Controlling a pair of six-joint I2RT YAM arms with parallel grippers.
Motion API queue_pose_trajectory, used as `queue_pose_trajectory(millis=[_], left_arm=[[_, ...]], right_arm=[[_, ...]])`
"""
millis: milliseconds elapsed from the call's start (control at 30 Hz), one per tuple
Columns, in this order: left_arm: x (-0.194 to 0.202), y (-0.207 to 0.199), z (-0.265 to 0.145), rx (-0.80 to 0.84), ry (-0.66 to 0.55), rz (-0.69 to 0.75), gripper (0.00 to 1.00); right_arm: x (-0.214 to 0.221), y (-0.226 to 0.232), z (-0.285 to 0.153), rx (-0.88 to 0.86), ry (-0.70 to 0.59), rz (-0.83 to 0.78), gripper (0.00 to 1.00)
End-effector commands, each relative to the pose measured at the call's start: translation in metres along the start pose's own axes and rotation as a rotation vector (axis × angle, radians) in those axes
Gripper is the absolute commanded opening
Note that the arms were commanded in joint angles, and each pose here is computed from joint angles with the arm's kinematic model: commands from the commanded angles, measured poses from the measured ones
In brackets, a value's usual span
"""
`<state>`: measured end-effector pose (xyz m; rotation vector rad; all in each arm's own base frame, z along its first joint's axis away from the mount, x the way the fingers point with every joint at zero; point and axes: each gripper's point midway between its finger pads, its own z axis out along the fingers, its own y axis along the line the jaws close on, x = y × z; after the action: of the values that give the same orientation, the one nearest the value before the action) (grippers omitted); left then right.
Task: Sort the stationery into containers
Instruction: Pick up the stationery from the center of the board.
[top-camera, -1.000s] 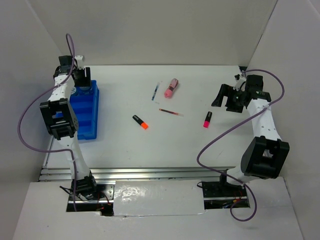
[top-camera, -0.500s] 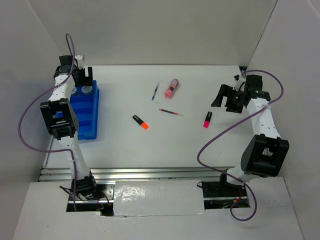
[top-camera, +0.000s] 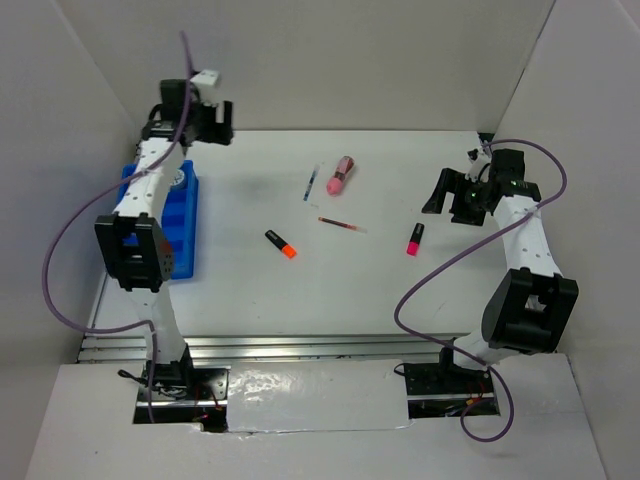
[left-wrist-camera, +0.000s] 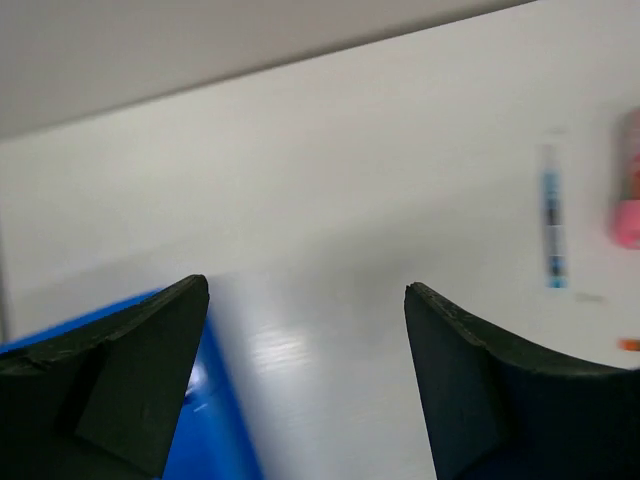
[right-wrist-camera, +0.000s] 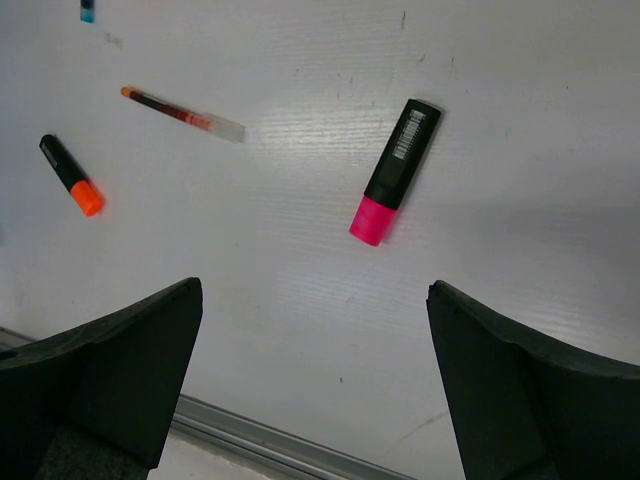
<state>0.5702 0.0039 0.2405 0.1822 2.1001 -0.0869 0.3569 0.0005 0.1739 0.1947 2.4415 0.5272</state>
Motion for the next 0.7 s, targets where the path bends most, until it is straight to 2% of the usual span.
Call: queue_pose_trajectory(millis=[0, 33, 100, 200, 300, 500, 667], left_arm=[[-0.04, -0.112, -0.005, 0.158, -0.087, 0.118, 0.92], [-0.036, -0.147, 0.003, 0.203, -0.076, 0.14, 0.92], [-0.032, -0.172, 0.013, 0.207, -0.071, 0.137, 0.96], [-0.016, -0.232, 0.032, 0.244, -0.051, 0.083, 0.94], [0.009, -0.266, 0.061, 0.273, -0.026, 0.047, 0.95], [0.029, -0.306, 0.095, 0.33, -0.044, 0.018, 0.95], [0.051, -0.33, 0.109, 0.335, -0.032, 0.08, 0.93]], right_arm=[[-0.011, 0.007, -0.006, -0.006, -0.025, -0.02, 1.0], [-0.011, 0.007, -0.007, -0.005, -0.027, -0.019, 1.0], [-0.01, 0.006, -0.008, 0.004, -0.031, -0.019, 1.0], [-0.009, 0.005, -0.011, 0.01, -0.042, -0.021, 1.0], [-0.007, 0.005, -0.011, 0.015, -0.037, -0.024, 1.0], [-0.006, 0.004, -0.009, 0.018, -0.033, -0.021, 1.0], [-0.005, 0.004, -0.009, 0.018, -0.032, -0.021, 1.0]])
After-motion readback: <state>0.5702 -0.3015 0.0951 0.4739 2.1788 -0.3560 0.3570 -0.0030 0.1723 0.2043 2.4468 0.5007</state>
